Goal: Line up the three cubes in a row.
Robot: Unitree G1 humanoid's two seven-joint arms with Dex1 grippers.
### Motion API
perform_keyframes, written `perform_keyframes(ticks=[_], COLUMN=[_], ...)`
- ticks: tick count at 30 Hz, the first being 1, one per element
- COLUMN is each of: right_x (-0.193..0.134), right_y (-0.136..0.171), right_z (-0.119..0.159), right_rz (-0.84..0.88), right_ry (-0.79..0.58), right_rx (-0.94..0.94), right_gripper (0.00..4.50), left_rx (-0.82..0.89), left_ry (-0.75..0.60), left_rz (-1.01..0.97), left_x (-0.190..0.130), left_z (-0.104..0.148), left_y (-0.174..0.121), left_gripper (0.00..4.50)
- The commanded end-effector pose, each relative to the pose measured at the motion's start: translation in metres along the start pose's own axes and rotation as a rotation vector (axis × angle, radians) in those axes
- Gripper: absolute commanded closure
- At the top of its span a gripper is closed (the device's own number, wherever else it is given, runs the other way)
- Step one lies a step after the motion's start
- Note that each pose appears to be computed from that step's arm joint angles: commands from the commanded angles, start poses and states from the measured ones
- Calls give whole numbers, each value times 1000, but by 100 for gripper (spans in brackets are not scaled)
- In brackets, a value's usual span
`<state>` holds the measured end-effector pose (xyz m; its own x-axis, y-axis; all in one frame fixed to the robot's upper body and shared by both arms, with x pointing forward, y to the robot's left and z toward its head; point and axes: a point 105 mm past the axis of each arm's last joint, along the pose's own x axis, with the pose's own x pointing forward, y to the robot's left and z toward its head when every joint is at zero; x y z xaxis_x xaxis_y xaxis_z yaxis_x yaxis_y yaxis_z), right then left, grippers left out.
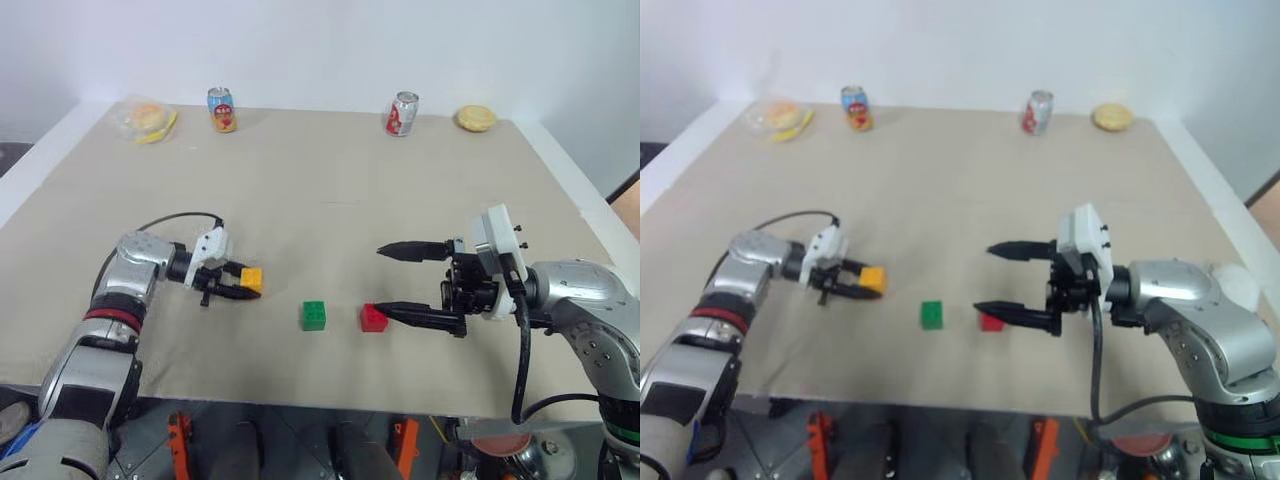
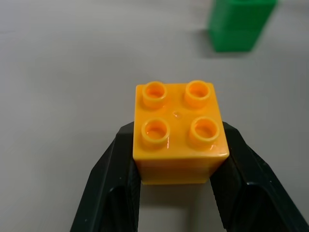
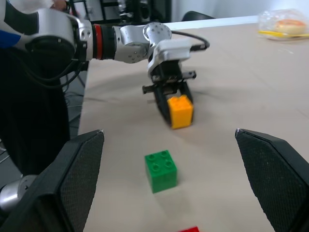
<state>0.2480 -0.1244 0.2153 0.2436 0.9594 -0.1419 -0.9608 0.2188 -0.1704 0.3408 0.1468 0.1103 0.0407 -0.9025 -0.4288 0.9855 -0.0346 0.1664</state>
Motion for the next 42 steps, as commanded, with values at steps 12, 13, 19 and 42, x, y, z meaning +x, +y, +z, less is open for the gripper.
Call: perform_keyframes(ticks=[12,13,19,42], right_x=[3,3,3,3], right_y=[5,5,6,3], right_z=[10,10,9,5], right_rz=[16,15,9,9], right_ry=[-19,-19,-13,-8], right_rx=[-46,-46,-39,-29], right_gripper=[0,0,0,0], left_rx=[44,41,20,-33], left_ry=[3,4,30,30], left_rz=[-122,-121,-114,-92], left_x=[21,22,25,-7], left_z=[13,12,6,2], left_y=[-31,-31,-31,-37], left_gripper=[314,314,314,314])
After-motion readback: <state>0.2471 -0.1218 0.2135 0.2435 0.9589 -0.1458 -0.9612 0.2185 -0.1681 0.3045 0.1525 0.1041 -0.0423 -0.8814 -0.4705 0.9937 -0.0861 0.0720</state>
